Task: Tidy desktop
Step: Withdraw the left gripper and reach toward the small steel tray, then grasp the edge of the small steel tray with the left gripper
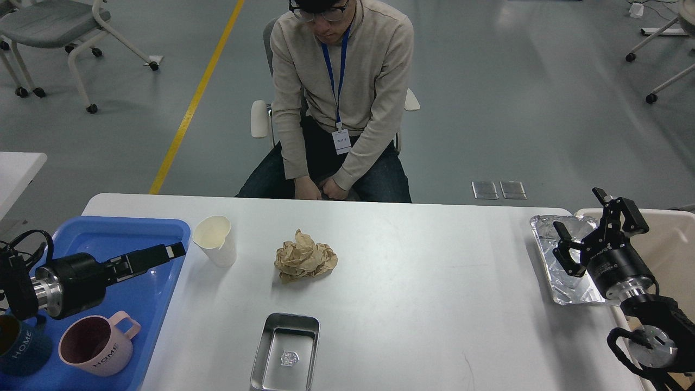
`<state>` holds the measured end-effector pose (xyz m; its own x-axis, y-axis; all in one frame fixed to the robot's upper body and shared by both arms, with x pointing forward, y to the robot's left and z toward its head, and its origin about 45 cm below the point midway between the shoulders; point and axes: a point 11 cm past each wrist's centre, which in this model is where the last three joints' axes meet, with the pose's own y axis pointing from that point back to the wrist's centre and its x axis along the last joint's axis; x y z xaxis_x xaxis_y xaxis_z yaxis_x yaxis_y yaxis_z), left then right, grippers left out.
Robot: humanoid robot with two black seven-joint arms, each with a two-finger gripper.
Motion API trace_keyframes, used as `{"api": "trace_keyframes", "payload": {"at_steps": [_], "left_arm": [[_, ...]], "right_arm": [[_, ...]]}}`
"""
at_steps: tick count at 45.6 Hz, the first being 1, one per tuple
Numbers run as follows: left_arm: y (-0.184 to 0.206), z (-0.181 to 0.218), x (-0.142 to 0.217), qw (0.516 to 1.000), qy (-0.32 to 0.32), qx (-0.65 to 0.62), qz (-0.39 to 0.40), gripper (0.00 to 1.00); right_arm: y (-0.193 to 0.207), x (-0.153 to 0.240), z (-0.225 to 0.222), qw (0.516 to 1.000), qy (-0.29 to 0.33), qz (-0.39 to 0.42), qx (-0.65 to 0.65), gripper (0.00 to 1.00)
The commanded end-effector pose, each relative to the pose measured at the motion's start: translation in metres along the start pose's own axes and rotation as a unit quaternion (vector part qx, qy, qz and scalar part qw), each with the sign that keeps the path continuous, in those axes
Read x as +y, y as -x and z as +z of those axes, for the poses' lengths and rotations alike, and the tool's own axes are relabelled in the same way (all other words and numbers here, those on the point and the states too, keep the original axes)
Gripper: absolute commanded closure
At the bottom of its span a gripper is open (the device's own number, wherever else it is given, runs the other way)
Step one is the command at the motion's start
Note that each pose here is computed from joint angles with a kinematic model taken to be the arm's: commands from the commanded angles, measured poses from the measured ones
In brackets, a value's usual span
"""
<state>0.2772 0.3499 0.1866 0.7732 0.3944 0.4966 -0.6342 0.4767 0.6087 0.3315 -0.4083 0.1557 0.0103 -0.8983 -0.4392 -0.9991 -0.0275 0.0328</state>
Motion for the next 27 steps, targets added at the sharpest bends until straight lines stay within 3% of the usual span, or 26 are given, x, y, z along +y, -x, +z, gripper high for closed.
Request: {"api": "trace_keyframes", "payload": {"at_steps": [1, 27], "left_arm": [[0.016, 0.002, -0.012, 1.0, 0.002, 0.002, -0.022, 0.1], [0.082, 0.015, -0.075, 0.995, 0.034, 0.033, -0.089, 0.1]], "right_arm": [[0.0, 0.0, 0.001, 1.0, 0.0, 0.0, -0.001, 0.0], [-0.001, 0.001, 0.002, 1.0, 0.002, 0.002, -0.001, 0.0]]}}
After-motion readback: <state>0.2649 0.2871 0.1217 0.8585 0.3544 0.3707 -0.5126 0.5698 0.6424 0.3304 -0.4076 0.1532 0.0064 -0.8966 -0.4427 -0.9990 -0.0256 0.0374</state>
